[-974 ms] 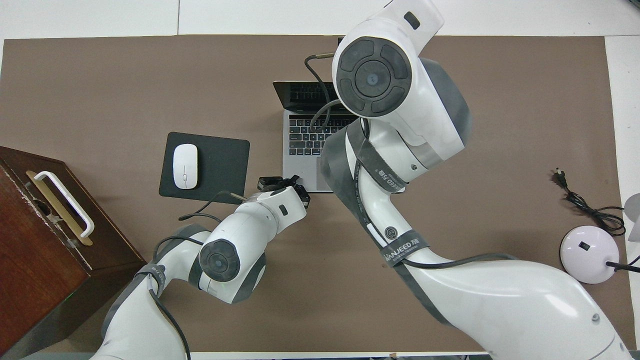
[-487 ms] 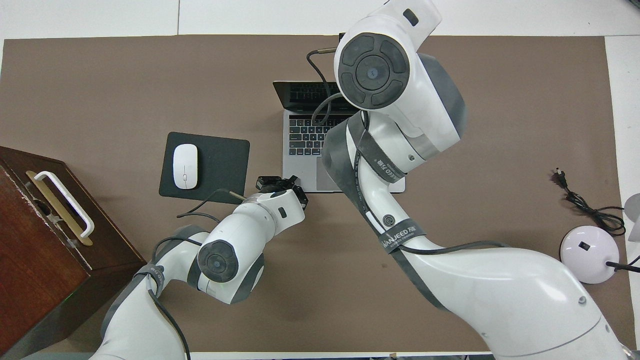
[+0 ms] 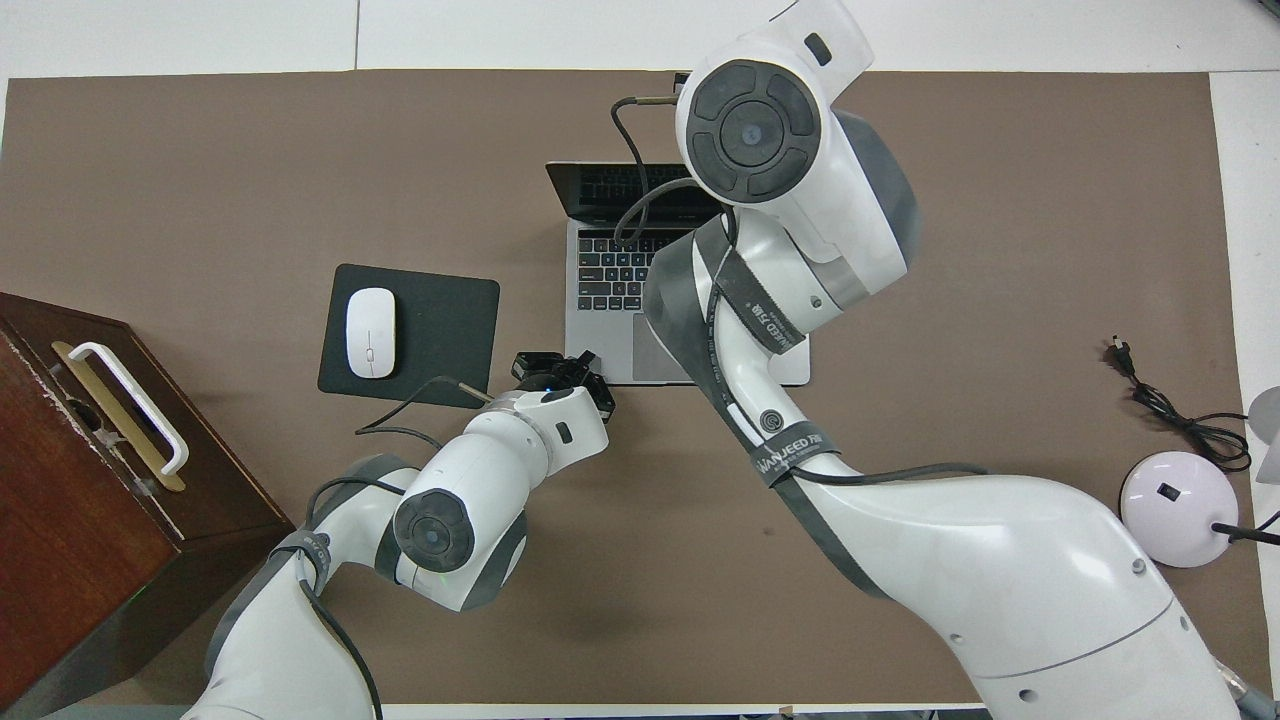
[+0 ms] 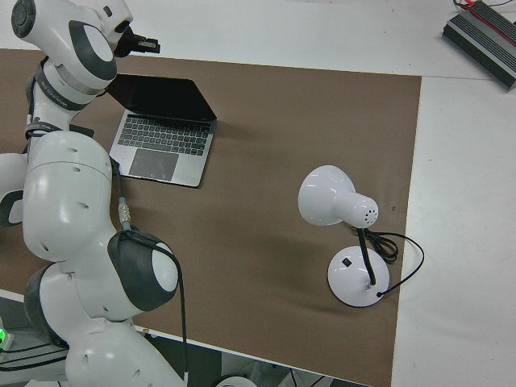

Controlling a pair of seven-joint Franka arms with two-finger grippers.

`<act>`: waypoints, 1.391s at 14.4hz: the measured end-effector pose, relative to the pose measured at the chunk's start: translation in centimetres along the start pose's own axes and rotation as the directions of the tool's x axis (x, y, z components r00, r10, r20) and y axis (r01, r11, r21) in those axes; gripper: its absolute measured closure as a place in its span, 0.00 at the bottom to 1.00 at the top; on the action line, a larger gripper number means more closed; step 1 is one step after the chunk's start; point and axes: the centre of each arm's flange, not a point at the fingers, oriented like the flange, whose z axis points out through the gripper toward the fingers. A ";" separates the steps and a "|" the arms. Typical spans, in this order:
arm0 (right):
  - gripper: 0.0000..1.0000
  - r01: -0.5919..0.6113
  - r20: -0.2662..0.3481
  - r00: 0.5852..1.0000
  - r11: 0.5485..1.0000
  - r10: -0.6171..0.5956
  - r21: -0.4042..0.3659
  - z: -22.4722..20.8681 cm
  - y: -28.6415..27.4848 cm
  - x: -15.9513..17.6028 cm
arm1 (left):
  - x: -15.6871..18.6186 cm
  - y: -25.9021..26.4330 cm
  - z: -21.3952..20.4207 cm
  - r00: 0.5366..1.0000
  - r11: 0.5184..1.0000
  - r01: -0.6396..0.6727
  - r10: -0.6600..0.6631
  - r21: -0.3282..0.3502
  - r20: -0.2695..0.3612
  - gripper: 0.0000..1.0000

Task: Close laptop with both arms
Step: 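Push the laptop lid top down and away with the right gripper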

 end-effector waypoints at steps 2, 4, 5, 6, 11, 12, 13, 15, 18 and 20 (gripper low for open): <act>0.99 -0.013 0.022 1.000 1.000 0.013 -0.007 0.3 0.5 0.0 | 0.0 -0.2 0.0 1.000 1.000 -0.015 0.015 0.003 -0.005 0.99; 0.99 -0.038 0.070 0.997 0.999 0.038 -0.001 0.4 0.6 -0.3 | 0.0 -0.7 0.1 0.999 0.999 -0.034 0.034 0.008 -0.009 0.99; 0.99 -0.052 0.092 0.994 0.999 0.051 0.007 0.4 0.5 -0.4 | 0.0 -0.9 0.1 0.999 0.999 -0.043 0.043 0.011 -0.010 0.99; 0.99 -0.060 0.107 0.993 0.998 0.058 0.012 0.4 0.5 -0.5 | 0.0 -1.1 0.1 0.999 0.999 -0.050 0.050 0.014 -0.012 0.99; 0.99 -0.066 0.155 0.986 0.998 0.064 0.009 0.5 0.5 -1.0 | -0.2 -1.3 0.2 0.998 0.998 -0.060 0.061 0.019 -0.031 0.99; 0.99 -0.069 0.163 0.984 0.997 0.065 0.017 0.5 0.4 -1.0 | -0.4 -1.3 0.2 0.997 0.998 -0.061 0.062 0.021 -0.039 0.99; 0.99 -0.071 0.167 0.984 0.997 0.067 0.019 0.5 0.4 -1.0 | -0.4 -1.3 0.3 0.997 0.998 -0.063 0.064 0.022 -0.043 0.99; 0.99 -0.070 0.180 0.981 0.997 0.067 0.013 0.6 0.5 -1.2 | -0.4 -1.3 0.3 0.997 0.998 -0.066 0.067 0.023 -0.046 0.99; 0.99 -0.105 0.240 0.966 0.994 0.093 0.036 0.7 0.4 -1.6 | -0.4 -1.3 0.3 0.996 0.997 -0.072 0.073 0.023 -0.046 0.99; 0.99 -0.122 0.266 0.958 0.992 0.105 0.046 0.8 0.6 -1.6 | -0.5 -1.3 0.3 0.995 0.996 -0.082 0.083 0.024 -0.047 0.99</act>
